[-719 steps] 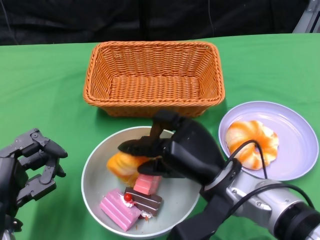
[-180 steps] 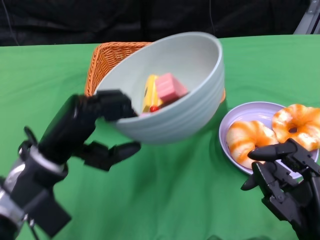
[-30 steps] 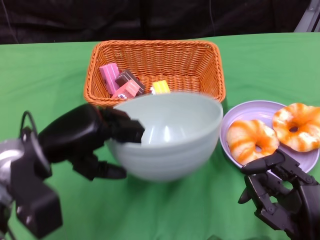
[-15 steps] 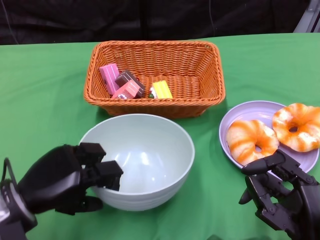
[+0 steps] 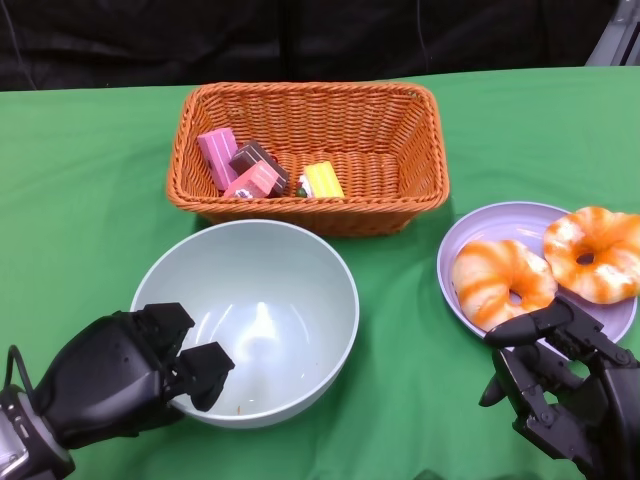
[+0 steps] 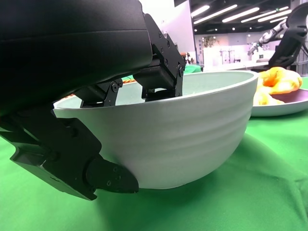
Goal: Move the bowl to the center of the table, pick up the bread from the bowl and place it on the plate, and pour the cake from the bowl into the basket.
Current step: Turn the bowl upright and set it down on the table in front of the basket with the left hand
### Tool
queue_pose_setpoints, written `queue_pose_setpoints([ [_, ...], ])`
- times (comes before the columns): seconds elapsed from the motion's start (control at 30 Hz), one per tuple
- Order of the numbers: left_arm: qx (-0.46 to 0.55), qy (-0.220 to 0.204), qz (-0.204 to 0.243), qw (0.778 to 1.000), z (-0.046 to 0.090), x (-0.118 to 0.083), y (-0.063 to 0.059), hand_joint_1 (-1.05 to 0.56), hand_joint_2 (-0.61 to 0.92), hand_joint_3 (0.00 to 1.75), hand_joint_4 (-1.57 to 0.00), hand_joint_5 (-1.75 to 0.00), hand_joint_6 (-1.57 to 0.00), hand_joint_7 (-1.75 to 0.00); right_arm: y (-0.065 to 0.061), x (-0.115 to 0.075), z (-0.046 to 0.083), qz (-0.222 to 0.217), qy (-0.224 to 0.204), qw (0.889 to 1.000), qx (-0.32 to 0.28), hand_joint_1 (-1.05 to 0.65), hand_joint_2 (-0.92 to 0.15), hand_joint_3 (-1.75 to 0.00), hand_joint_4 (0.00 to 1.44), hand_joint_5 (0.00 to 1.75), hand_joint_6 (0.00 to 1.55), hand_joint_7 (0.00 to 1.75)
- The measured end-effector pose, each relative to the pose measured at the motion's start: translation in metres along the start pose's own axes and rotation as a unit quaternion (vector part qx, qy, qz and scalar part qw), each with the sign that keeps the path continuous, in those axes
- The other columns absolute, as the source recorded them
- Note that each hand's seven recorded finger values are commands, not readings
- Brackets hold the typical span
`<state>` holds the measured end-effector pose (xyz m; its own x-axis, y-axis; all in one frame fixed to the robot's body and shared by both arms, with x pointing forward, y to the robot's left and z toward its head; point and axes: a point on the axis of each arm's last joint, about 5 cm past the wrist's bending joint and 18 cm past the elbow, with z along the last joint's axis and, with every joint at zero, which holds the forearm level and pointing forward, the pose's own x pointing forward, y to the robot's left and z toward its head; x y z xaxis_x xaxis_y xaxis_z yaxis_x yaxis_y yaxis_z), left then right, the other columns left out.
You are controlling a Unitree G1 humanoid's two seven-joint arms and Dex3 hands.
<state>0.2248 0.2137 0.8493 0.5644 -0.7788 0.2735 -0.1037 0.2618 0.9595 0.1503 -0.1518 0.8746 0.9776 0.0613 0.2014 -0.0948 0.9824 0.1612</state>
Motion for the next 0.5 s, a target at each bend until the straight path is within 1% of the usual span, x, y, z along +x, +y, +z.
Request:
queue_pose_setpoints([
  [0.03, 0.001, 0.003, 0.001, 1.000, 0.000, 0.001, 0.000, -0.06, 0.74, 0.24, -0.70, -1.75, -0.55, -1.71, 0.000, 0.000, 0.000, 0.000, 0.000, 1.000, 0.000, -0.19, -0.82, -0.53, 0.65, 1.62, 0.61, 1.32],
  [0.07, 0.005, 0.012, -0.001, 1.000, 0.000, 0.002, 0.000, -0.08, 0.77, 0.17, -0.69, -1.75, -0.55, -1.69, 0.000, 0.000, 0.000, -0.002, 0.000, 1.000, 0.000, -0.19, -0.82, -0.53, 0.65, 1.62, 0.61, 1.32],
  [0.13, 0.016, 0.026, -0.016, 0.999, -0.001, 0.004, 0.002, -0.13, 0.82, 0.09, -0.65, -1.75, -0.58, -1.56, 0.000, 0.000, 0.001, -0.003, 0.003, 1.000, 0.001, -0.18, -0.82, -0.53, 0.65, 1.62, 0.62, 1.32],
  [0.17, 0.018, 0.030, -0.025, 0.999, -0.001, 0.006, 0.003, -0.15, 0.85, 0.05, -0.64, -1.74, -0.64, -1.39, 0.000, 0.000, 0.000, -0.004, 0.004, 1.000, 0.001, -0.18, -0.82, -0.53, 0.65, 1.63, 0.62, 1.32],
  [0.2, 0.018, 0.033, -0.032, 0.999, -0.001, 0.007, 0.004, -0.18, 0.86, 0.03, -0.67, -1.64, -0.74, -1.06, 0.000, 0.000, 0.000, -0.004, 0.004, 1.000, 0.001, -0.18, -0.82, -0.53, 0.65, 1.63, 0.62, 1.32],
  [0.23, 0.017, 0.035, -0.039, 0.998, 0.000, 0.008, 0.005, -0.20, 0.88, 0.01, -0.69, -1.57, -0.91, -0.66, 0.000, 0.000, 0.000, -0.004, 0.004, 1.000, 0.000, -0.18, -0.82, -0.53, 0.65, 1.63, 0.62, 1.32],
  [0.27, 0.018, 0.037, -0.046, 0.998, 0.001, 0.008, 0.007, -0.20, 0.88, 0.01, -0.70, -1.55, -1.00, -0.47, 0.000, 0.000, 0.000, -0.005, 0.004, 1.000, -0.001, -0.18, -0.82, -0.53, 0.65, 1.63, 0.62, 1.32],
  [0.3, 0.018, 0.040, -0.052, 0.998, 0.002, 0.009, 0.008, -0.23, 0.90, 0.02, -0.73, -1.27, -0.99, -0.29, 0.000, 0.000, 0.000, -0.005, 0.004, 1.000, -0.001, -0.18, -0.82, -0.54, 0.65, 1.63, 0.61, 1.32],
  [0.33, 0.022, 0.042, -0.061, 0.997, 0.003, 0.009, 0.009, -0.25, 0.91, 0.02, -0.80, -1.00, -1.00, -0.15, 0.000, 0.000, 0.000, -0.005, 0.004, 1.000, -0.001, -0.18, -0.82, -0.54, 0.65, 1.63, 0.61, 1.32],
  [0.37, 0.025, 0.043, -0.069, 0.996, 0.003, 0.009, 0.010, -0.26, 0.92, 0.03, -0.83, -0.91, -1.00, -0.10, 0.001, 0.000, 0.000, -0.005, 0.004, 1.000, -0.001, -0.18, -0.82, -0.54, 0.64, 1.63, 0.61, 1.32],
  [0.4, 0.026, 0.044, -0.075, 0.996, 0.004, 0.008, 0.011, -0.26, 0.92, 0.03, -0.84, -0.86, -1.00, -0.07, 0.001, 0.000, 0.000, -0.005, 0.004, 1.000, 0.000, -0.18, -0.82, -0.54, 0.64, 1.63, 0.61, 1.32],
  [0.5, 0.025, 0.050, -0.080, 0.995, 0.006, 0.007, 0.012, -0.26, 0.92, 0.03, -0.86, -0.81, -1.01, -0.04, 0.001, 0.000, 0.000, -0.004, 0.004, 1.000, 0.000, -0.18, -0.82, -0.55, 0.64, 1.64, 0.60, 1.33],
])
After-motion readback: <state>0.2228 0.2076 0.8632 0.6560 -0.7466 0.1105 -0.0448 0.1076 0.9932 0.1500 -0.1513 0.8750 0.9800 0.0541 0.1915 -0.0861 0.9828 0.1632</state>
